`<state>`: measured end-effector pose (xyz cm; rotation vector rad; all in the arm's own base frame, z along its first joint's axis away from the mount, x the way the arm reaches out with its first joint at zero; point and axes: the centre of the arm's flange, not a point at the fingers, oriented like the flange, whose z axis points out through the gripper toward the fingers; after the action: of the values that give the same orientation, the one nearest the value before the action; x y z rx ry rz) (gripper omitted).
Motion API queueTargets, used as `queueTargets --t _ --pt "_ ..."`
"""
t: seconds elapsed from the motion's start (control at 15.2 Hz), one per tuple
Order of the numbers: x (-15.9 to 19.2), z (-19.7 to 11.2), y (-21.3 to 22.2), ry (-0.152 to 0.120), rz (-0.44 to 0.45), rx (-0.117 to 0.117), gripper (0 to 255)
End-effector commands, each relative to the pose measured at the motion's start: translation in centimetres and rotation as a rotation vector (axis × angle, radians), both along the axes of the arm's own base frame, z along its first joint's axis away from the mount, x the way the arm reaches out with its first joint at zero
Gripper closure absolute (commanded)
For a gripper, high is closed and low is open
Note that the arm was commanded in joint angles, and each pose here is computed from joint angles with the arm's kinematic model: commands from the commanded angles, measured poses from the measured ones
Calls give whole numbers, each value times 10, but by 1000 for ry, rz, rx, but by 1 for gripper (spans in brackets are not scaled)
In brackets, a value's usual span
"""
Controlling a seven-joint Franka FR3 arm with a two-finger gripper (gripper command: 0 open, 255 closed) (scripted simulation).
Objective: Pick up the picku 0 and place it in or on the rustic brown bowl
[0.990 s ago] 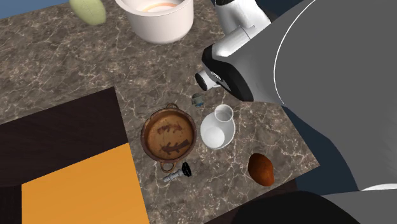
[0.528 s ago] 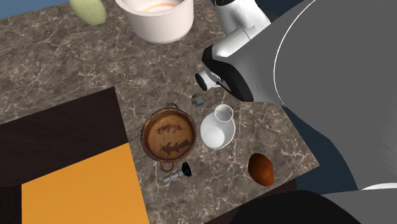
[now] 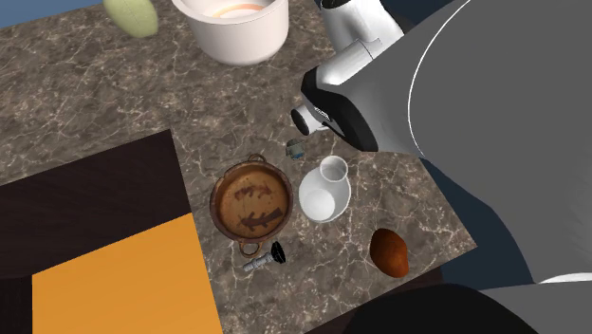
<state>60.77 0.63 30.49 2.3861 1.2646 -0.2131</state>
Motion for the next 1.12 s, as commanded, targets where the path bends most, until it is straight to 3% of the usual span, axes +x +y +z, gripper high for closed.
queueTargets --t 0.0,1.06 --pt "0 5 0 0 0 0 255" --pt "0 90 0 0 0 0 255"
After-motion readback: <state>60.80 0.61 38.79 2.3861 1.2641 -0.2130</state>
